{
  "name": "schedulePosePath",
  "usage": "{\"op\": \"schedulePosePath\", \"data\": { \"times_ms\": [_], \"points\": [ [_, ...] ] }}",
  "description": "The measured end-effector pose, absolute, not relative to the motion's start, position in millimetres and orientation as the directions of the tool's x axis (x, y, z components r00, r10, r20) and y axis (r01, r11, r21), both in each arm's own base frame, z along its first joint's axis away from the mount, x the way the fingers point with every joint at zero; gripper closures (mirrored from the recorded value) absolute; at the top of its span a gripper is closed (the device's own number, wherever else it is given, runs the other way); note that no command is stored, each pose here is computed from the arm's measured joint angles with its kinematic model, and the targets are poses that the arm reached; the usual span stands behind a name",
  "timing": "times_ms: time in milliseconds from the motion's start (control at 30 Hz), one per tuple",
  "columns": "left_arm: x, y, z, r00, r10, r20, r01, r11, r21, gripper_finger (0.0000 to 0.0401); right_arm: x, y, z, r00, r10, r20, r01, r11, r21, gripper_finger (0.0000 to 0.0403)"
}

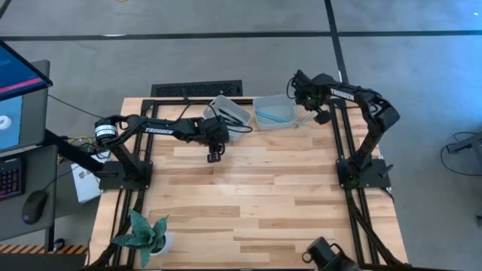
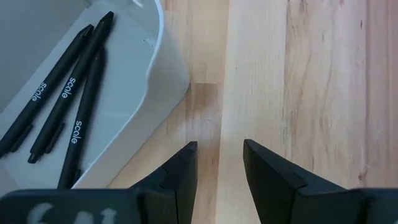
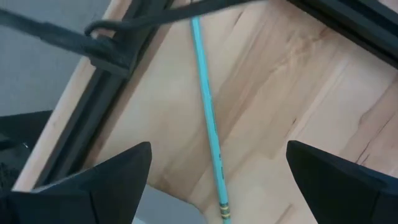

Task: Sort pens & pencils
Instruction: Put the light green pencil into the right gray bin

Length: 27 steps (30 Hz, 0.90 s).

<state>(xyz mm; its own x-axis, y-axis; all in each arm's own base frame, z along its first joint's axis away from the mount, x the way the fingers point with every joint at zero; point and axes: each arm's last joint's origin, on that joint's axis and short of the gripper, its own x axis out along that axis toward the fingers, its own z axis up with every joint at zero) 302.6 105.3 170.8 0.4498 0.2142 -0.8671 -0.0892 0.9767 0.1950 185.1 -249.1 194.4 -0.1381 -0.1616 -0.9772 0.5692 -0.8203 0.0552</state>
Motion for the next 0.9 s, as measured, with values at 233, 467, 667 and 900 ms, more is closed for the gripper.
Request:
{"op": "schedulePosePath", "data": {
  "times_ms": [233, 467, 667, 900],
  "points": [
    [302.9, 105.5, 171.0, 0.453, 0.216, -0.865, -0.090, 0.976, 0.196, 0.0279, 170.6, -260.3, 194.4, -0.116, -0.143, -0.983, 0.537, -0.842, 0.060, 0.0006],
    [303.5, 106.0, 171.4, 0.458, 0.222, -0.861, -0.094, 0.975, 0.202, 0.0279, 166.0, -266.3, 194.5, -0.106, -0.164, -0.981, 0.551, -0.831, 0.079, 0.0007],
    [303.5, 106.0, 171.4, 0.458, 0.222, -0.861, -0.095, 0.975, 0.201, 0.0279, 158.4, -268.9, 194.4, -0.120, -0.147, -0.982, 0.543, -0.838, 0.059, 0.0005],
    [303.5, 106.0, 171.4, 0.458, 0.223, -0.861, -0.102, 0.975, 0.198, 0.0279, 153.9, -259.8, 167.8, -0.080, -0.115, -0.990, 0.520, -0.852, 0.057, 0.0007]
  ]
}}
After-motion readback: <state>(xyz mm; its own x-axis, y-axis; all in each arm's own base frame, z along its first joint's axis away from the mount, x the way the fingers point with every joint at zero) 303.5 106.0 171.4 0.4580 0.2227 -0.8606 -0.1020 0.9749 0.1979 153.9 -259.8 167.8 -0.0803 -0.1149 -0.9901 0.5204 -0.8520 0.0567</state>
